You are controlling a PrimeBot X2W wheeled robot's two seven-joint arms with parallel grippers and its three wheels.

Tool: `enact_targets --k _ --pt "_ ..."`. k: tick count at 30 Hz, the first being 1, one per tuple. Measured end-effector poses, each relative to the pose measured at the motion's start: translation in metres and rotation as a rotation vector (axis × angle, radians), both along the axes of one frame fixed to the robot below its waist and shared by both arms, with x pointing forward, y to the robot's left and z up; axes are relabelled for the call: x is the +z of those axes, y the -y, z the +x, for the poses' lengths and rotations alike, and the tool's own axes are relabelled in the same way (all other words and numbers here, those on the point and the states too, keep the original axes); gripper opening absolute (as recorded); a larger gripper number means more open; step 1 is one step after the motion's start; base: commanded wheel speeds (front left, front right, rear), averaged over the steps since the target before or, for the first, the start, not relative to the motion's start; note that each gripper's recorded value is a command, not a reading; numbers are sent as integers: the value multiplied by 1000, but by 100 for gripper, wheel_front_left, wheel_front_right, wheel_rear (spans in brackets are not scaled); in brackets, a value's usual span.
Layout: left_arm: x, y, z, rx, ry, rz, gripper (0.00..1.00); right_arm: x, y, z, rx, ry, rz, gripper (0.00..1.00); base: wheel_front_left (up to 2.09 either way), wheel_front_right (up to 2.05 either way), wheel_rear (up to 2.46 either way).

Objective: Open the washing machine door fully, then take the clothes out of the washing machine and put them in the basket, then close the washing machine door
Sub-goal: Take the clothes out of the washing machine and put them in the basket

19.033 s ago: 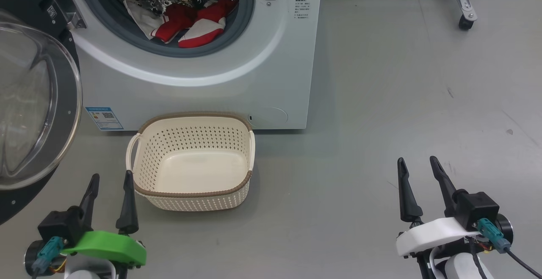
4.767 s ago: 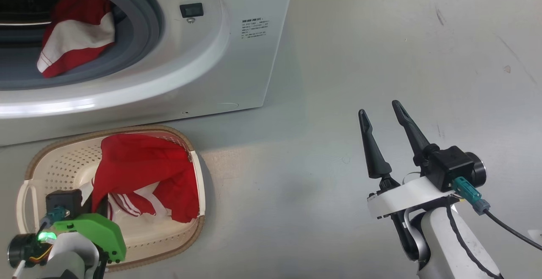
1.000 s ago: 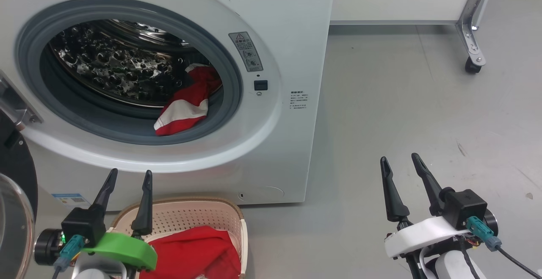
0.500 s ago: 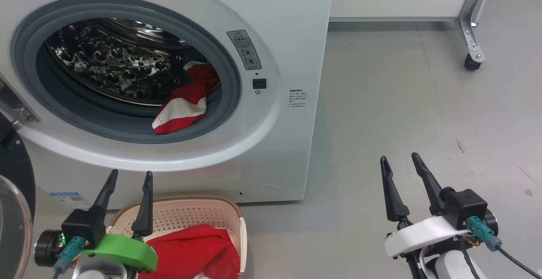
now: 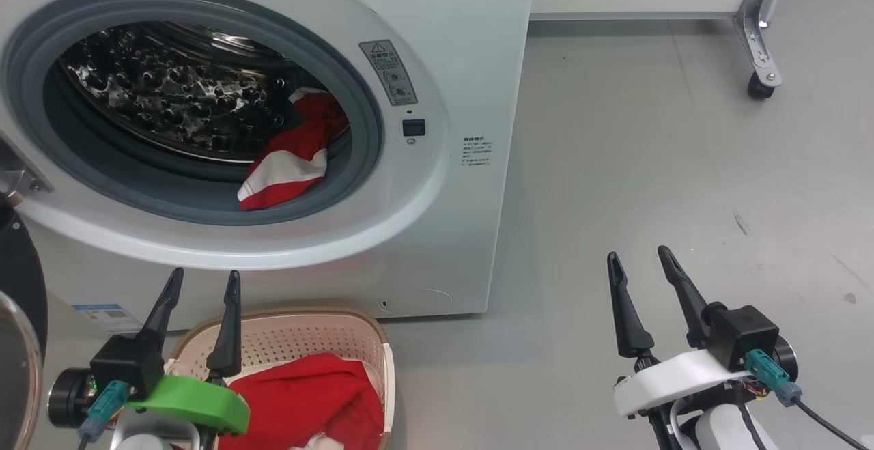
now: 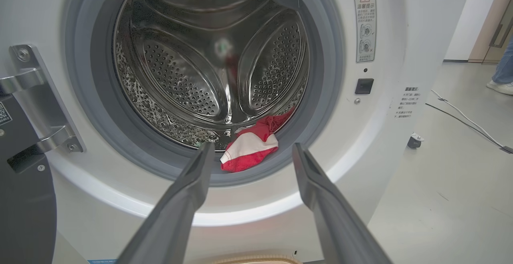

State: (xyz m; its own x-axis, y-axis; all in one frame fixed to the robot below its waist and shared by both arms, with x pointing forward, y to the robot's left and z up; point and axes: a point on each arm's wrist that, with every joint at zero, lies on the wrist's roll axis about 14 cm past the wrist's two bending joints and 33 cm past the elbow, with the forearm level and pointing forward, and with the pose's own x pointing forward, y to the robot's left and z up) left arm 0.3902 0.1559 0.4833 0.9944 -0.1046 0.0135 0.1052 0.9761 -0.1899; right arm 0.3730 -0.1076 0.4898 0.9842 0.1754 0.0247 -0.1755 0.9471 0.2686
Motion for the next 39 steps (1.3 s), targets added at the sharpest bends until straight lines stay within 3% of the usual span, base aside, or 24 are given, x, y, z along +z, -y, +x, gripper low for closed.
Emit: enact_targets --k 15,20,30,34,39 --pt "-22 -10 26 -11 -46 47 100 -25 5 5 -24 -77 10 100 0 0 0" --pt "-15 -15 58 -13 -10 56 100 -34 11 12 -47 -100 5 100 0 0 0" --pt "-32 -10 124 -50 -77 30 100 -50 25 28 -89 -139 -15 100 0 0 0" --pt "-51 -1 145 -84 -151 44 100 -56 30 32 -102 -151 -24 100 0 0 0" --pt "-93 19 161 -122 -325 -21 100 -60 40 37 -131 -161 -41 100 0 0 0"
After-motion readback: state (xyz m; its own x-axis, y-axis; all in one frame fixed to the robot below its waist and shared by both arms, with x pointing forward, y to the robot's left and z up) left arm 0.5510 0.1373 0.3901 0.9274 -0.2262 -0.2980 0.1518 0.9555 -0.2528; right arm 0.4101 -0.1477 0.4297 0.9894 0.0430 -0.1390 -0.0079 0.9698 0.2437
